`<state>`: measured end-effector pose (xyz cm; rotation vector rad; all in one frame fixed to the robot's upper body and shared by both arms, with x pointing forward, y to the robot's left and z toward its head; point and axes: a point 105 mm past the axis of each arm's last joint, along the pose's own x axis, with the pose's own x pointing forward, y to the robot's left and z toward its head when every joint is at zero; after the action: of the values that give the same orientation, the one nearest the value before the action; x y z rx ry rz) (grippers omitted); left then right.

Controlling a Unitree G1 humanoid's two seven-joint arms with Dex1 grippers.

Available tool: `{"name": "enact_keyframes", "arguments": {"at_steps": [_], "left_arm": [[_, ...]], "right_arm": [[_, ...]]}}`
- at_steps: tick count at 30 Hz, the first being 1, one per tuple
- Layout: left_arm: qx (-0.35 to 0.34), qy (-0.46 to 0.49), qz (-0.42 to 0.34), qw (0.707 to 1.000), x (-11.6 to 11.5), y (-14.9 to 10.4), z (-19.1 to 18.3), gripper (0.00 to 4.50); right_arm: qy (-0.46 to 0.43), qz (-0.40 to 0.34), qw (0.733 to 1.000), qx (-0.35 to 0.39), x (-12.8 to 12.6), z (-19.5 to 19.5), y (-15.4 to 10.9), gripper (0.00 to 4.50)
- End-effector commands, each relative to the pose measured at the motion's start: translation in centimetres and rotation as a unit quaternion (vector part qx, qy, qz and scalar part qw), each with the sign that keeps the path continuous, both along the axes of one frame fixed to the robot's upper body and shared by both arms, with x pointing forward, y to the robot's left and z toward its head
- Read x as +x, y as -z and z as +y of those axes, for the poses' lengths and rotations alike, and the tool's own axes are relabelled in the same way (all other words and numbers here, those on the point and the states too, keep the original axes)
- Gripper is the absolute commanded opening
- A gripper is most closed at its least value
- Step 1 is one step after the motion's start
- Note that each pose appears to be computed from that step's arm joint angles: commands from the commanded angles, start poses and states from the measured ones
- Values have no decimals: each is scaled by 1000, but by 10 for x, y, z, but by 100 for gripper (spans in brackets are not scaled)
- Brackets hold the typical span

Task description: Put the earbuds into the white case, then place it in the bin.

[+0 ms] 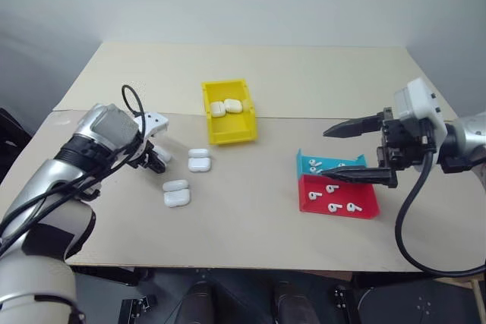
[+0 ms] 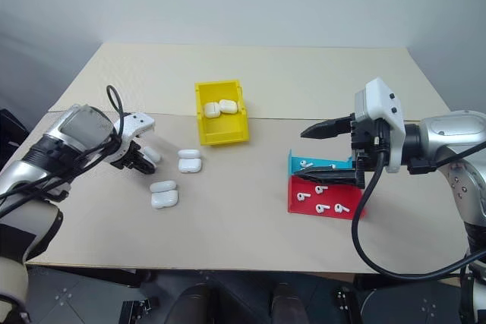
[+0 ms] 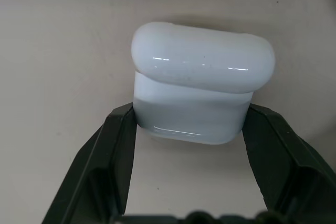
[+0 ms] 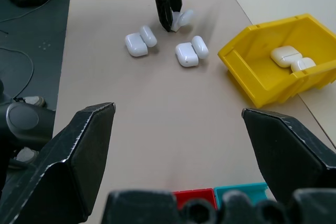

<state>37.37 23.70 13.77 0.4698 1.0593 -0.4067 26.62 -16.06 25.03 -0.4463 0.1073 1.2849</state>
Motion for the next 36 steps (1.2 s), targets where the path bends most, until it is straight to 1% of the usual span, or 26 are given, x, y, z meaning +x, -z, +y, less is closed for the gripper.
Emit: {"name": "enact_keyframes", "arguments": {"at_steps": [1,3,7,9,11,12,13,15,17,19,20,22,23,26,27,30,36], "left_arm": [[-15,7,-75,997,-3,-37,7,277],[-36,16,-123,992,-11,-60,12,277],[-109,25,-263,958,-22,-108,9,277],[-163,11,-352,922,-29,-137,1,277],[-214,-17,-456,864,-32,-158,-7,277],[-226,-31,-486,843,-34,-162,-8,277],[-266,-32,-494,827,-36,-165,-16,277],[-357,17,-480,801,-45,-168,-36,277],[-421,72,-456,781,-53,-171,-51,277],[-456,109,-445,763,-59,-174,-60,277],[-472,148,-431,754,-65,-175,-70,277],[-486,234,-417,732,-79,-174,-88,277],[-490,258,-410,724,-83,-173,-93,277],[-497,355,-403,682,-101,-166,-109,277],[-497,383,-389,675,-106,-162,-114,277],[-496,414,-371,668,-109,-151,-123,277],[-474,459,-342,670,-116,-132,-123,277]], "right_arm": [[2,-22,1000,6,-5,-2,-10,450],[8,-25,1000,11,-5,-3,-10,450],[17,-29,999,19,-4,-4,-8,450],[26,-34,999,30,-1,-3,-8,450],[33,-38,998,40,2,-2,-9,450],[35,-38,998,43,3,-2,-8,450],[35,-39,998,44,3,-1,-8,450],[33,-41,997,49,4,2,-9,450],[33,-42,997,52,6,3,-10,450],[35,-42,997,54,8,3,-11,450],[35,-42,997,54,8,3,-11,450],[33,-39,997,51,7,3,-10,450],[33,-38,998,49,6,3,-9,450],[30,-43,998,29,4,3,-7,450],[33,-44,998,18,4,2,-5,450],[39,-36,998,-21,3,-2,2,450],[76,-9,988,-135,-1,-21,28,450]]}}
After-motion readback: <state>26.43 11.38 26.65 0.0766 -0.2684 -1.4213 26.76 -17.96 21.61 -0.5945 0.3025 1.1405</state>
